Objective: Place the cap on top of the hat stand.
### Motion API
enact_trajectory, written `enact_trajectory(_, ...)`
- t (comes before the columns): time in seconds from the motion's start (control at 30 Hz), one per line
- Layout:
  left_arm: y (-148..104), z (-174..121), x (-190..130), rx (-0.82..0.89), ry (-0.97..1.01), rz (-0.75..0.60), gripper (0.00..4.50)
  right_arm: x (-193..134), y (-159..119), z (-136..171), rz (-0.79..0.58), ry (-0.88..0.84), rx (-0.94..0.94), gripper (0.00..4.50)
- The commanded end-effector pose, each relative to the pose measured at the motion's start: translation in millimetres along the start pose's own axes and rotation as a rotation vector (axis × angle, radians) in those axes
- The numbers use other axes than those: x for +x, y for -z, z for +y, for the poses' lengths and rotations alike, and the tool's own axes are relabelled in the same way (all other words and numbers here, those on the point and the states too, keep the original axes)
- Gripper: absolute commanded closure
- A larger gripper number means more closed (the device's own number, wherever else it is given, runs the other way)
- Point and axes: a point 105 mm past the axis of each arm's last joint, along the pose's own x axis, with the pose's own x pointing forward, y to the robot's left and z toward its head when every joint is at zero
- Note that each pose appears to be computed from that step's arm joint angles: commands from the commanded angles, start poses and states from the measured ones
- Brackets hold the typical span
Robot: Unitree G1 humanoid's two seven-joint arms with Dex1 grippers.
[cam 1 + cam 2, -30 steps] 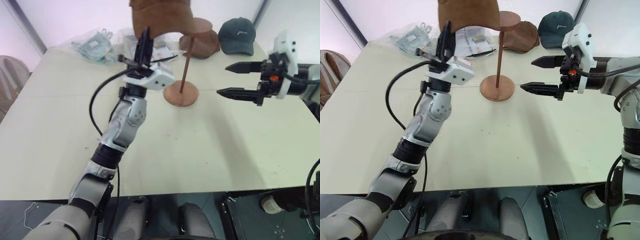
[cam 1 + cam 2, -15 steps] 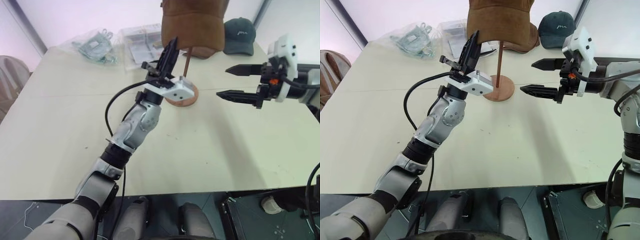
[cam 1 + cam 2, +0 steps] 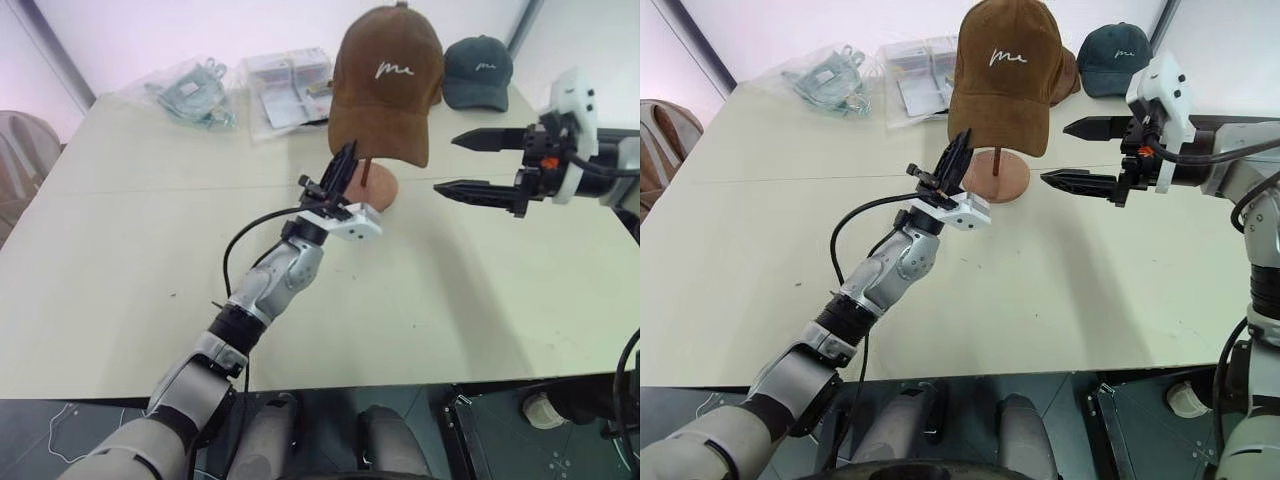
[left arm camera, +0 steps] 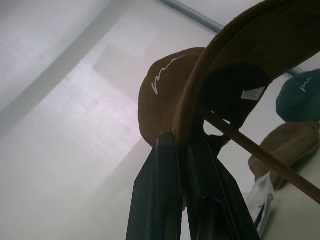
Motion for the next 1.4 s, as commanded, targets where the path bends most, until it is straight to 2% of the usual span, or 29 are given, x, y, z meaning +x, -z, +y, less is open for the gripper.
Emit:
enact_trajectory(0.03, -5.6, -6.0, -3.0, 0.0, 0.007, -0.029, 4.44, -7.9, -16.5, 1.8, -0.027, 0.015, -0.059, 0.0)
enact_trajectory(0.23, -2.6, -23.0, -10.7, 0.033, 0.078, -0.027, 4.44, -7.5, -17.2, 1.6, -0.029, 0.016, -0.06, 0.0)
enact_trajectory(0.53, -7.7, -31.9, -13.3, 0.074, 0.097, -0.035, 4.44, -7.7, -17.7, 2.6, -0.032, 0.02, -0.059, 0.0)
enact_trajectory(0.87, -2.3, -31.6, -17.3, 0.043, 0.106, -0.006, 4.44, -7.4, -17.3, 2.5, -0.032, 0.02, -0.057, 0.0)
enact_trajectory(0.97, -0.6, -31.8, -19.1, 0.035, 0.11, 0.001, 3.52, -6.5, -17.2, 1.8, -0.033, 0.02, -0.058, 0.0)
enact_trajectory(1.2, 2.7, -35.3, -25.8, 0.021, 0.143, 0.013, 0.04, -5.6, -17.4, 2.0, -0.035, 0.017, -0.059, 0.0)
enact_trajectory(1.4, 6.7, -43.2, -39.4, -0.047, 0.226, 0.032, 0.04, -5.3, -17.5, 2.1, -0.036, 0.015, -0.059, 0.0)
